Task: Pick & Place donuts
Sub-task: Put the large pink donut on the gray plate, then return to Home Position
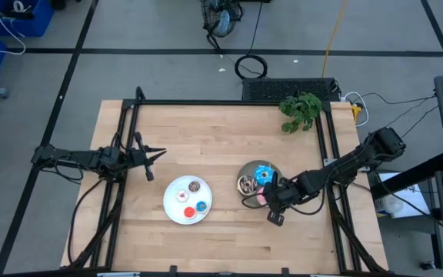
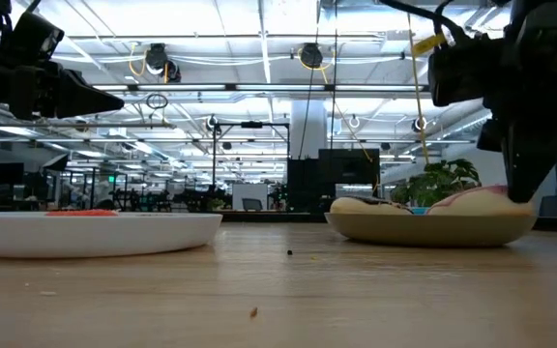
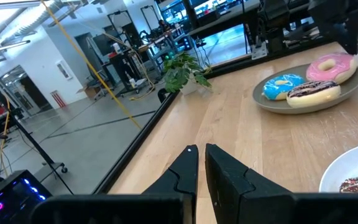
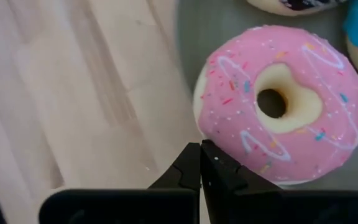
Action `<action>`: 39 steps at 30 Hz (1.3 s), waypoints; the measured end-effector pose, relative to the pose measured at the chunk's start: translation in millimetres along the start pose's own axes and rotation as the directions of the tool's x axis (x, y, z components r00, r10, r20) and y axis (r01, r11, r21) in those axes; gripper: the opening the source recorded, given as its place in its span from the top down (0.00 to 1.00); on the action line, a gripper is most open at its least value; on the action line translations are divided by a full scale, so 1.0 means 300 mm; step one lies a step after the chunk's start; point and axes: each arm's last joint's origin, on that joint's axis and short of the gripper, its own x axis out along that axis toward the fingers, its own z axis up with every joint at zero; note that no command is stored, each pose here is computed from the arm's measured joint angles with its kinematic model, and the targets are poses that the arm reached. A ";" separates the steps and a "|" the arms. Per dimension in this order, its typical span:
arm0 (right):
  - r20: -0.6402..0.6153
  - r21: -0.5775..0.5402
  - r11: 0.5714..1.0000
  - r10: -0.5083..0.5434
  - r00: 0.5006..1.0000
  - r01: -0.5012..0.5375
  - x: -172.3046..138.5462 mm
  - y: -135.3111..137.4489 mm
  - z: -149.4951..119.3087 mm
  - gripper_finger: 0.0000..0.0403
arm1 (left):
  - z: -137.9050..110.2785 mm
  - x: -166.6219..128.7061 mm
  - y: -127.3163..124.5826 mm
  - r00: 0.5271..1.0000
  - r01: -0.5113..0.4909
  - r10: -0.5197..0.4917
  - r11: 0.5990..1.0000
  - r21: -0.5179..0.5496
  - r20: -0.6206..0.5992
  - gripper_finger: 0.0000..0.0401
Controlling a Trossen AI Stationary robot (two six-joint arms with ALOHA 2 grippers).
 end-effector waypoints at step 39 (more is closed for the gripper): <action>0.610 -0.552 0.775 0.122 0.783 0.309 -0.397 -0.035 -0.027 1.00 | 0.006 -0.001 0.014 0.993 -0.120 0.120 0.993 0.005 -0.012 0.91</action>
